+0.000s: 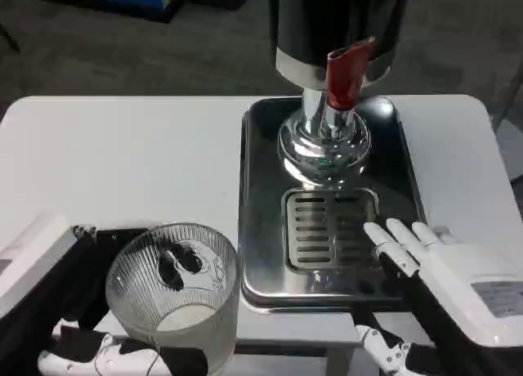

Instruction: Grasp the cup under the faucet to collect the drink, then remove the cup.

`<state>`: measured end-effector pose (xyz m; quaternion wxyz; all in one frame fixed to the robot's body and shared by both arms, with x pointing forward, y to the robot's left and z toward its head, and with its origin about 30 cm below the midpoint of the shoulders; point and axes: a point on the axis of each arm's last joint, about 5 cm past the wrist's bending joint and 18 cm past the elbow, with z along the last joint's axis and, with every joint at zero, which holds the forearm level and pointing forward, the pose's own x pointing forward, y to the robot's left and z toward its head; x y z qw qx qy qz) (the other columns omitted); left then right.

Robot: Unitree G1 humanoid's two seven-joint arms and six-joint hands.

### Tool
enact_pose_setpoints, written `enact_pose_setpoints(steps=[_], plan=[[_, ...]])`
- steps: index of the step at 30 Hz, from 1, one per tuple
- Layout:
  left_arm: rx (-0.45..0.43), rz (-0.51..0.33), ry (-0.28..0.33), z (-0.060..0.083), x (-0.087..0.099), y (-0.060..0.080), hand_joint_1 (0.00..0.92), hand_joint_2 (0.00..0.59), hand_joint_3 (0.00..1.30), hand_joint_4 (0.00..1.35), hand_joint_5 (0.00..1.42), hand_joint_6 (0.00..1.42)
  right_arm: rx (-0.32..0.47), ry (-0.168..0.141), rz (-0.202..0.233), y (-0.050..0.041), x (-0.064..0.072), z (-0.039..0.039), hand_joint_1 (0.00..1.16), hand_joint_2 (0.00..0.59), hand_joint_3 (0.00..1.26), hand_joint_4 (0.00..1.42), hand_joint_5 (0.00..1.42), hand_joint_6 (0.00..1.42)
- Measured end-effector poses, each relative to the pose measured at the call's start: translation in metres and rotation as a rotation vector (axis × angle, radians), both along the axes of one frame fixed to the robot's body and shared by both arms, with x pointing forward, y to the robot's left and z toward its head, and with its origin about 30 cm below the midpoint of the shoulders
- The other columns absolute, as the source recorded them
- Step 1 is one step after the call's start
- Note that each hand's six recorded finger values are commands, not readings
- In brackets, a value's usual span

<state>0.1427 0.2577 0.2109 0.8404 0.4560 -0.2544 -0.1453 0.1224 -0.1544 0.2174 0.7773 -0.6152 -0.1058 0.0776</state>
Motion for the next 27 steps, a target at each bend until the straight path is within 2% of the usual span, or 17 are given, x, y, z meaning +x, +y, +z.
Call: enact_pose_setpoints(steps=[19, 27], plan=[[-0.001, 0.001, 0.000, 0.0002, 0.0005, -0.0001, 0.635, 0.000, 0.97, 1.15, 1.33, 1.42, 0.017, 0.006, -0.006, 0.0005, 0.0000, -0.0001, 0.30, 0.525, 0.05, 0.00, 0.00, 0.00], [-0.005, 0.003, 0.003, -0.0009, 0.0045, -0.0040, 0.635, 0.000, 0.97, 1.15, 1.33, 1.42, 0.026, 0.004, -0.042, -0.0037, -0.0009, 0.0008, 0.30, 0.525, 0.05, 0.00, 0.00, 0.00]])
